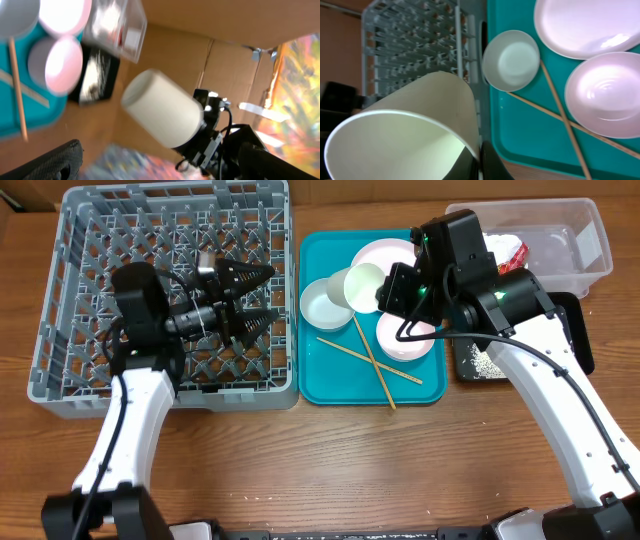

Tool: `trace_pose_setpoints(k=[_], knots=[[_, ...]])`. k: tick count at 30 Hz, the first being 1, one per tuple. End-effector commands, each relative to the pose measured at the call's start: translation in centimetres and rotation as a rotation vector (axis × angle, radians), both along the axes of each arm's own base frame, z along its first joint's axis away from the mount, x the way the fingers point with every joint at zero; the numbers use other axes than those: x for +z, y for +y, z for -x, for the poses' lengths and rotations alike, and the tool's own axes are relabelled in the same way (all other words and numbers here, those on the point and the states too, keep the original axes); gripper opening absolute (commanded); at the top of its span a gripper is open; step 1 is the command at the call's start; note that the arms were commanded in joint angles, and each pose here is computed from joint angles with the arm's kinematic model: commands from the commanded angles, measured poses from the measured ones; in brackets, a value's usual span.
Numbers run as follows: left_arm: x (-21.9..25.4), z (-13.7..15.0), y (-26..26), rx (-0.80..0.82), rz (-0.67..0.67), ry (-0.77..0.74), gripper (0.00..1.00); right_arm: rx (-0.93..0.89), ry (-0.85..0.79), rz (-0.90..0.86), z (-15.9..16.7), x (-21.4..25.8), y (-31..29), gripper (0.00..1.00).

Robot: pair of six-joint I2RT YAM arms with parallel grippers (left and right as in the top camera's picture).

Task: Sort waste into correct bins and load items into the dishwasher
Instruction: 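Lift the white cup with the right gripper and hand it to the left gripper, then lower the cup into the dish rack with the left gripper and release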

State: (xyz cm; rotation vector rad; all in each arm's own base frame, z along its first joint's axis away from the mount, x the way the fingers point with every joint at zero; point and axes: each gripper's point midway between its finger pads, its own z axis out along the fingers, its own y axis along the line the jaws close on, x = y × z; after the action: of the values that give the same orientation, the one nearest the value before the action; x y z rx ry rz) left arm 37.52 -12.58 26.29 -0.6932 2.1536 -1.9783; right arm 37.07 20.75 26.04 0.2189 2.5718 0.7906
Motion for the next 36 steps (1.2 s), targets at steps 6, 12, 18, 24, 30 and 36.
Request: trace_pose_setpoints(k=[6,12,18,24,30,36], knots=[[-2.0,1.5,-1.1,-0.224,0.077,-0.016,1.0,0.325,-0.017,-0.342,0.8,0.8,6.9,0.04],[-2.0,1.5,-1.0,-0.226,0.076,-0.025,1.0,0.505,0.012,-0.527,2.8,-0.6,9.2,0.04],[-1.8,1.8,-1.1,-0.248,0.071,-0.075,1.0,0.59,0.026,-0.601,3.2,-0.9,10.1,0.04],[-1.5,2.4,-1.2,-0.281,0.086,-0.087,1.0,0.648,0.043,-0.651,3.0,-1.9,10.8,0.04],[-1.1,3.1,-1.3,-0.324,0.105,-0.112,1.0,0.639,0.068,-0.648,2.3,-3.7,11.1,0.04],[-1.1,3.3,-1.6,-0.34,0.107,-0.124,1.0,0.63,0.038,-0.636,1.4,-4.3,11.3,0.04]])
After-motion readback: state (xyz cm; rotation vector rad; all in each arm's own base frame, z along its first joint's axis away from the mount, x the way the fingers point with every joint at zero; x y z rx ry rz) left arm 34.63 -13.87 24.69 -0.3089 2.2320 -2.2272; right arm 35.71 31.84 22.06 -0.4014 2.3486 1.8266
